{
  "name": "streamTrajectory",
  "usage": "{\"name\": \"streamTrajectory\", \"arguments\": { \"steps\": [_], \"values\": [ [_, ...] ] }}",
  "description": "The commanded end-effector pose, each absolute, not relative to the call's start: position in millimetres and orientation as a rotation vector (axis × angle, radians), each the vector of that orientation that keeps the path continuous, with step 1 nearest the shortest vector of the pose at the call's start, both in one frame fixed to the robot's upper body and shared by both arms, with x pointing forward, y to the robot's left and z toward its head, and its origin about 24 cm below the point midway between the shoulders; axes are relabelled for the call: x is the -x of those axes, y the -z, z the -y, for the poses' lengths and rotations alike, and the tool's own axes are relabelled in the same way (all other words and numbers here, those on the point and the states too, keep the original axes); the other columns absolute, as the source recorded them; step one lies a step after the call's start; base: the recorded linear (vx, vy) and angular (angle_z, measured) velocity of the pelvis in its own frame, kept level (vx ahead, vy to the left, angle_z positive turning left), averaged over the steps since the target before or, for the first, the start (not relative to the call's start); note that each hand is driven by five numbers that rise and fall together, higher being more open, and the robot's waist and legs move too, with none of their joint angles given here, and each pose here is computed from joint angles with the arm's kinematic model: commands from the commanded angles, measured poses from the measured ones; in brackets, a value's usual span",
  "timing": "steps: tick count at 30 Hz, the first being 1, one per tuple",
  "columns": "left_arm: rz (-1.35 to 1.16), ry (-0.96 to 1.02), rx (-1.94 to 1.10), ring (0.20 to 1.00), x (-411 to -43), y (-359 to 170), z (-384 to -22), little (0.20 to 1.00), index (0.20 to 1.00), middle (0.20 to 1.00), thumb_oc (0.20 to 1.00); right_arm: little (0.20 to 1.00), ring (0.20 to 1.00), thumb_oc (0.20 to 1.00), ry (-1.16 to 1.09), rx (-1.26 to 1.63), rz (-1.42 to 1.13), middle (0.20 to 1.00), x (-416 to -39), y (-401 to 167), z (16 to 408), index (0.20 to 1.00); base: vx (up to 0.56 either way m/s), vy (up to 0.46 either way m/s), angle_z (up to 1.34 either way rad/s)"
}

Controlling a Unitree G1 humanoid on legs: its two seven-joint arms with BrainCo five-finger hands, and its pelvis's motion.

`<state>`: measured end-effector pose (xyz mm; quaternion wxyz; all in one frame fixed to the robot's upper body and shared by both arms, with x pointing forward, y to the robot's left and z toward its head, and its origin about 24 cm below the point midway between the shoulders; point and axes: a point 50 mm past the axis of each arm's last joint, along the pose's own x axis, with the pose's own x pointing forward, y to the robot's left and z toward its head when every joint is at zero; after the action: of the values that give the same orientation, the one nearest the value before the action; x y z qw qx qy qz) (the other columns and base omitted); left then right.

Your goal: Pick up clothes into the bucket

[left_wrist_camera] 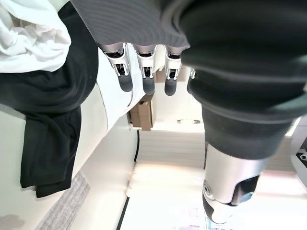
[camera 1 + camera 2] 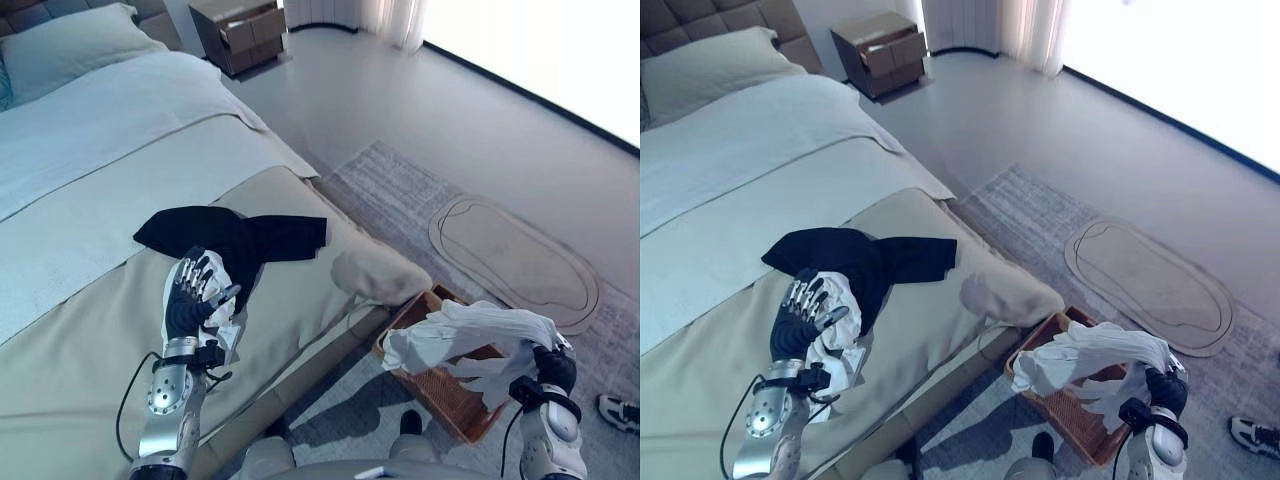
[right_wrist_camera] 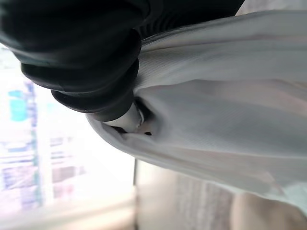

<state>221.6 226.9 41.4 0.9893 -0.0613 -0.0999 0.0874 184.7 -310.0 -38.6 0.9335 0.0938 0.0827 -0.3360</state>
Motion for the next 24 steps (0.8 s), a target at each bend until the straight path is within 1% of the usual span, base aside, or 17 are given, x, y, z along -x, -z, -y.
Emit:
{"name": "streamTrajectory", "arguments": {
  "steps": [1,2,3,4,5,6,9,15,24],
  "values": [
    [0.457,-0.144,0.184,1.000,-230.6,-90.0,-230.3,1.000,1.000,1.000,1.000,0.200,0.200,0.200,0.655,-0.148,0.053,0.200,-232.9,-11.1,316.7,0.200,-0.19,0.047,-0.04],
    [0.459,-0.145,0.185,1.000,-230.9,-90.4,-230.5,1.000,1.000,1.000,1.000,0.200,0.200,0.200,0.654,-0.148,0.055,0.200,-233.7,-11.6,316.8,0.200,-0.14,0.012,-0.01],
    [0.479,-0.125,0.208,1.000,-233.3,-95.2,-226.5,1.000,1.000,1.000,1.000,0.200,0.200,0.200,0.648,-0.155,0.077,0.200,-246.3,-19.3,313.8,0.200,-0.09,0.003,0.02],
    [0.481,-0.126,0.209,1.000,-233.6,-95.6,-226.6,1.000,1.000,1.000,1.000,0.200,0.200,0.200,0.648,-0.155,0.079,0.200,-247.0,-19.8,313.8,0.200,-0.17,-0.001,-0.02],
    [0.502,-0.105,0.213,1.000,-235.0,-101.0,-222.5,1.000,1.000,1.000,1.000,0.200,0.200,0.200,0.650,-0.149,0.103,0.200,-256.2,-28.6,315.3,0.200,-0.09,-0.002,-0.08],
    [0.504,-0.105,0.214,1.000,-235.2,-101.4,-222.4,1.000,1.000,1.000,1.000,0.200,0.200,0.200,0.650,-0.149,0.105,0.200,-256.7,-29.1,315.4,0.200,-0.12,-0.011,-0.13],
    [0.544,-0.074,0.227,1.000,-237.1,-111.3,-215.3,1.000,1.000,1.000,1.000,0.200,0.200,0.200,0.707,-0.162,0.179,0.200,-267.8,-50.4,327.0,0.200,-0.10,-0.023,0.00],
    [0.576,-0.046,0.246,1.000,-236.4,-119.9,-208.8,1.000,1.000,1.000,1.000,0.200,0.200,0.200,0.765,-0.145,0.288,0.200,-274.4,-82.5,346.5,0.200,-0.05,-0.015,-0.07],
    [0.648,-0.014,0.271,1.000,-236.0,-136.6,-200.7,1.000,1.000,1.000,1.000,0.200,0.200,0.200,0.790,-0.085,0.328,0.200,-290.3,-107.7,353.1,0.200,-0.05,-0.014,-0.05]
  ]
}}
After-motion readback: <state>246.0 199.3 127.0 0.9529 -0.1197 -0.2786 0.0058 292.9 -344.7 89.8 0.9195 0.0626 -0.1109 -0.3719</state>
